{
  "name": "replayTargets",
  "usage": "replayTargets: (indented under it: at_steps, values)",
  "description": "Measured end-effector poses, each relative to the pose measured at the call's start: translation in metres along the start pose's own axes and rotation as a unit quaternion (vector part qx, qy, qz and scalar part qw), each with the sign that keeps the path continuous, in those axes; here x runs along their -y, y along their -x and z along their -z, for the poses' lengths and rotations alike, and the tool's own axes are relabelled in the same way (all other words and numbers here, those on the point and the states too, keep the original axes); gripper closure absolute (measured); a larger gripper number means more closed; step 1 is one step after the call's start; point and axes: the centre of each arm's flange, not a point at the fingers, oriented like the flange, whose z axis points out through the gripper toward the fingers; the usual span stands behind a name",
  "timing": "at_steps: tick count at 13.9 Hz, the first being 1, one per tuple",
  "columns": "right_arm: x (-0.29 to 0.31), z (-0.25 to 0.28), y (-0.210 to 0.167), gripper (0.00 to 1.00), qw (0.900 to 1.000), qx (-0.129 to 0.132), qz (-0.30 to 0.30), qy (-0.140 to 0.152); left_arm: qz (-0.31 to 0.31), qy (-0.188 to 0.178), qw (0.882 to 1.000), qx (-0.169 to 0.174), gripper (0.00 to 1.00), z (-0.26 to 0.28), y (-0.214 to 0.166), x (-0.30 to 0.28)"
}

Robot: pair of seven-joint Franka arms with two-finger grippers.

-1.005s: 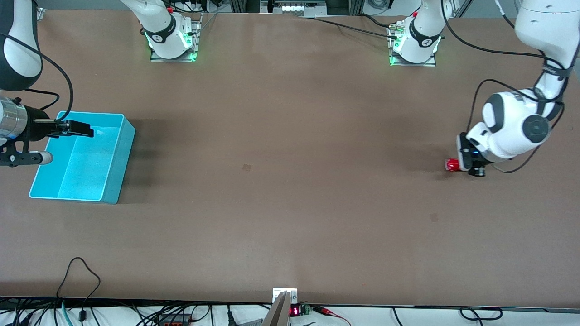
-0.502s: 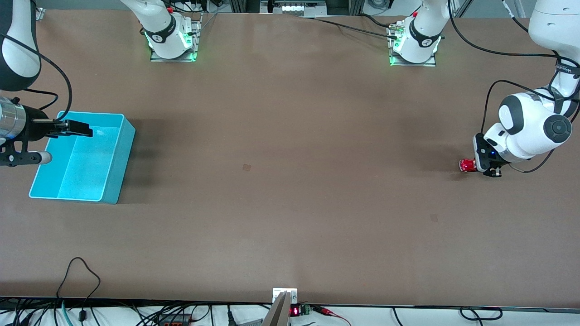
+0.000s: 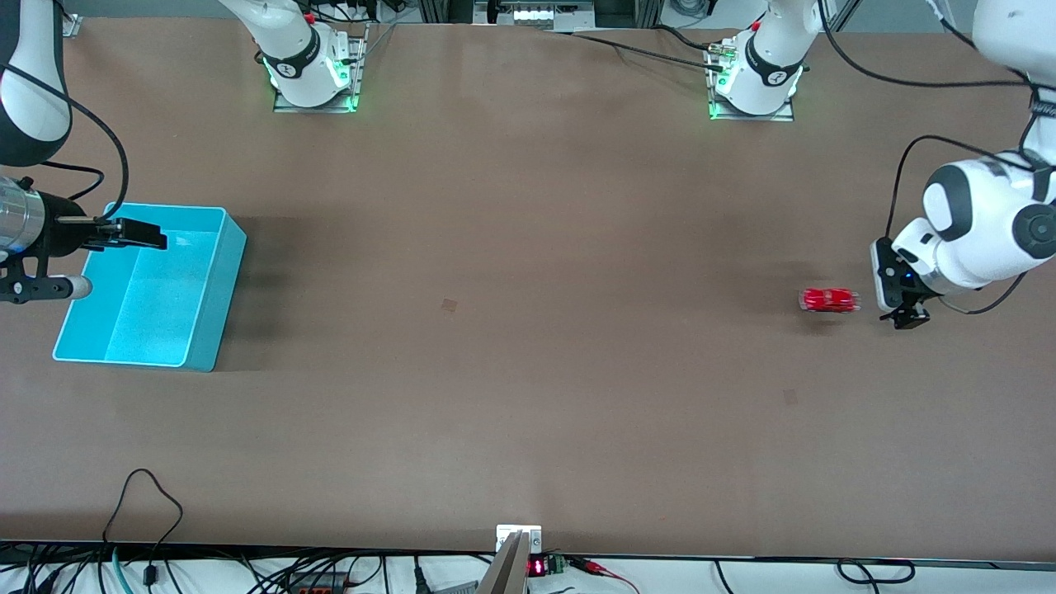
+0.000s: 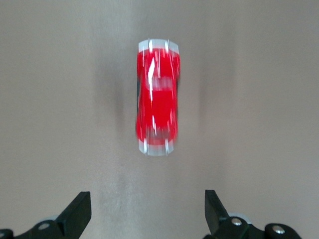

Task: Wind red beetle toy and store in blue box
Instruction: 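Release the car with the left gripper and lift away, then reach the right gripper toward the car while the left gripper withdraws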

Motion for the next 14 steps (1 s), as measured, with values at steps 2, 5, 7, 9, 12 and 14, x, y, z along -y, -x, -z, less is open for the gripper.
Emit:
replayTargets:
  at_steps: [2, 5, 7, 9, 12, 14]
  values:
    - [0.0, 0.0, 0.0, 0.0, 1.0, 0.0, 0.0, 0.0, 0.013, 0.008, 1.0, 0.0, 0.0, 0.02, -0.002, -0.006]
    - [-0.001, 0.0, 0.0, 0.0, 1.0, 0.0, 0.003, 0.0, 0.039, 0.029, 0.999, 0.001, 0.0, 0.046, -0.006, -0.017]
    - [-0.003, 0.0, 0.0, 0.0, 1.0, 0.0, 0.007, -0.001, 0.058, 0.036, 0.998, 0.003, 0.0, 0.074, -0.012, -0.024]
    - [-0.006, 0.0, 0.001, 0.0, 1.0, 0.001, 0.007, -0.001, 0.075, 0.046, 0.996, 0.008, 0.0, 0.108, -0.025, -0.032]
    - [-0.008, -0.001, 0.001, 0.0, 1.0, 0.003, 0.006, -0.002, 0.106, 0.068, 0.992, 0.015, 0.0, 0.157, -0.038, -0.039]
    - [-0.008, -0.003, 0.0, 0.0, 1.0, 0.005, 0.006, -0.002, 0.136, 0.083, 0.987, 0.02, 0.0, 0.188, -0.044, -0.039]
